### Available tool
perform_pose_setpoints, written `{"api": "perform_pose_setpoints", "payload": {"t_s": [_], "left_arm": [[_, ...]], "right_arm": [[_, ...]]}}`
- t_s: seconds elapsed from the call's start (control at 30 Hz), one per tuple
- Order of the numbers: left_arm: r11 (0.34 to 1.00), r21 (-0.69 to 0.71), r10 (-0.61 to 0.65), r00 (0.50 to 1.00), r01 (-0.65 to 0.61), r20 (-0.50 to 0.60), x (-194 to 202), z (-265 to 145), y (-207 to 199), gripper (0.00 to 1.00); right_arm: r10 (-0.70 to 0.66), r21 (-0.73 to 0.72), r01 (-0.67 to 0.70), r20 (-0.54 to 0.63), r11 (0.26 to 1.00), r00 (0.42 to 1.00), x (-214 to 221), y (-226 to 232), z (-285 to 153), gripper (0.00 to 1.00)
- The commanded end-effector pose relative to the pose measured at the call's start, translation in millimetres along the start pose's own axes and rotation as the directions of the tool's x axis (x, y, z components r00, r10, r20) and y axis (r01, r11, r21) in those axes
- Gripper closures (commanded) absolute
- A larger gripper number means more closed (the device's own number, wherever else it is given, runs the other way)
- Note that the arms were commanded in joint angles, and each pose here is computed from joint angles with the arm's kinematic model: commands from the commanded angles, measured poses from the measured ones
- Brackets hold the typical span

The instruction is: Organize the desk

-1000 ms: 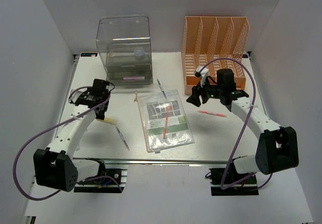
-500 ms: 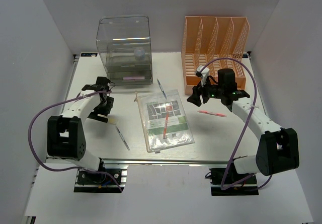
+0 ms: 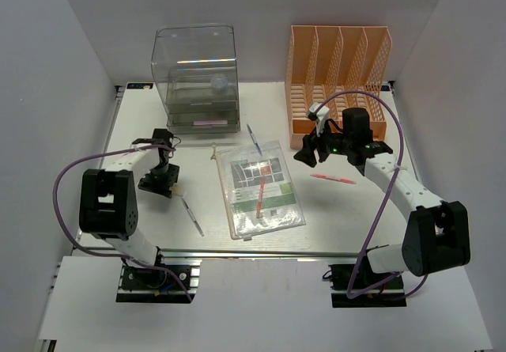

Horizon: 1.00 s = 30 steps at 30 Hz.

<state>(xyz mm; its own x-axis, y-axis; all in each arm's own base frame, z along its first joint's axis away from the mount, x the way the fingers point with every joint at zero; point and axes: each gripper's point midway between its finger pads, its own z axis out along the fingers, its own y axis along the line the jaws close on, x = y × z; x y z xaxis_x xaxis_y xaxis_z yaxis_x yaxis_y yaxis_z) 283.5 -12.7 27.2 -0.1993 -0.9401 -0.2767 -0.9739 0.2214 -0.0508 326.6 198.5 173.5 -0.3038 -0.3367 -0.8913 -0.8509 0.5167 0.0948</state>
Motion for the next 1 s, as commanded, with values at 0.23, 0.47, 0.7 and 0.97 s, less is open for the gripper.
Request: {"api": "perform_pose_setpoints", "payload": {"t_s": [0.23,0.47,0.7,0.97], "left_arm": [[0.999,-0.037,0.009,1.0,-0.009,-0.007,-3,20,-10,0.44],[0.991,0.12,0.064,0.998,-0.066,0.022,-9,-10,-29,0.91],[0.626,0.716,0.291,0.945,-0.308,0.152,-6,-135,-117,1.0],[0.11,0.736,0.575,0.646,-0.668,0.502,17,-198,-151,1.0]], "right_arm": [[-0.046,0.019,0.045,0.052,0.999,0.998,-22,-4,-9,0.34],[-0.048,0.015,0.047,0.053,0.999,0.997,-22,-4,-9,0.35],[-0.056,-0.061,0.059,0.05,0.996,0.997,-20,7,-6,0.94],[-0.058,-0.058,0.061,0.054,0.996,0.997,-20,7,-7,0.98]]}}
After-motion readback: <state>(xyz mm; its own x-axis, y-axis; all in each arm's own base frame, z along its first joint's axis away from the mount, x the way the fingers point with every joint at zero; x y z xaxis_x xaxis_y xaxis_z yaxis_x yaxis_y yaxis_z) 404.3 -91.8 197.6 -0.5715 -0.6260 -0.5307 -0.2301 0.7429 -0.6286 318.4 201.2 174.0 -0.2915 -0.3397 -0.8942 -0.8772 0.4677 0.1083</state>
